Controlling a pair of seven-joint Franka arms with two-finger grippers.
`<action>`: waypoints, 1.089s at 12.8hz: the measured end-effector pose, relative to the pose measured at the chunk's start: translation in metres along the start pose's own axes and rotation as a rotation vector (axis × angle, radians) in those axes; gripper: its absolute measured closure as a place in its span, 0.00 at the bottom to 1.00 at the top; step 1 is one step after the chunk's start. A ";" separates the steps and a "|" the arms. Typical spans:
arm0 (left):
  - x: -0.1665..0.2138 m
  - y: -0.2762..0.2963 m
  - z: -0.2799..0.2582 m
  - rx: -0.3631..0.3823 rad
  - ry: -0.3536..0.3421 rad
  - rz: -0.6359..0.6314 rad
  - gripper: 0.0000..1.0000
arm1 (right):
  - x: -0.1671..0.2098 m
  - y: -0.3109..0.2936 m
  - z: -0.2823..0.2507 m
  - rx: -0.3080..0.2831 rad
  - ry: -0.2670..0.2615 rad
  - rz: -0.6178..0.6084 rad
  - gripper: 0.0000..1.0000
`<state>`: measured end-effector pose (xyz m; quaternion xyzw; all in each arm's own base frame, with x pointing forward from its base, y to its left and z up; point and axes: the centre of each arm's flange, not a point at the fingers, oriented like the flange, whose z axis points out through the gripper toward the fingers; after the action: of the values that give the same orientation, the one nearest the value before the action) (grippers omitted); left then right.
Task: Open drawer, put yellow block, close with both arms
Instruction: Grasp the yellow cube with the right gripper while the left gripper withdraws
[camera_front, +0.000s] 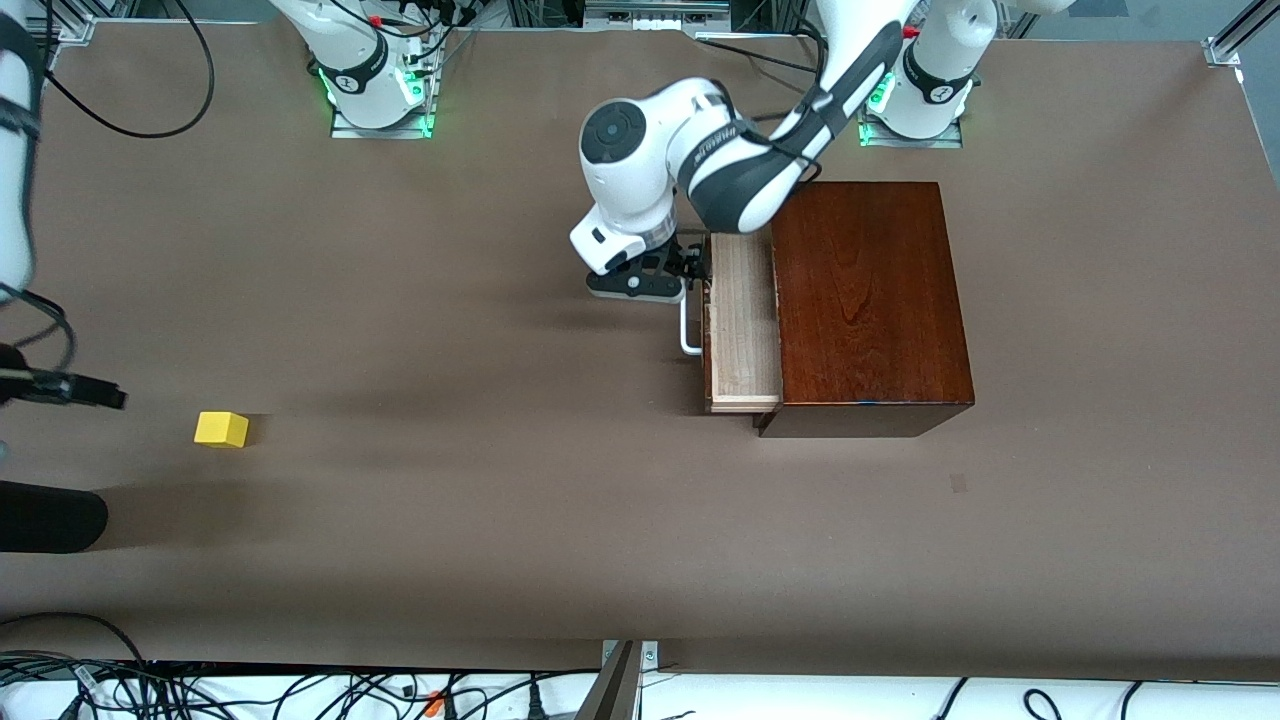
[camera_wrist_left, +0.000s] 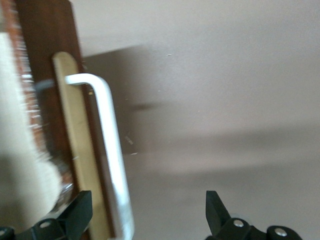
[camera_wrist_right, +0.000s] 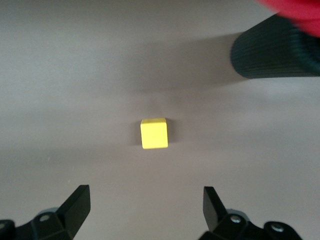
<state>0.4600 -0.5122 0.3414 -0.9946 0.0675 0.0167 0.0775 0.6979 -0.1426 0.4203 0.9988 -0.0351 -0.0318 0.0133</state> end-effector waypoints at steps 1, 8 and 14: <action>0.001 -0.005 -0.014 0.010 0.001 0.002 0.00 | 0.005 -0.001 0.024 0.009 -0.001 0.002 0.00; 0.034 -0.142 -0.125 0.072 -0.026 -0.040 0.00 | -0.014 -0.003 0.171 0.009 0.040 0.013 0.00; 0.066 -0.333 -0.169 -0.096 -0.093 -0.012 0.00 | -0.026 0.008 0.222 0.002 0.063 0.026 0.00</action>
<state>0.5751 -0.2211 0.5559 -0.9957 0.0571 0.0658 0.0328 0.6574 -0.1543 0.2005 0.9988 -0.0478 0.0000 0.0140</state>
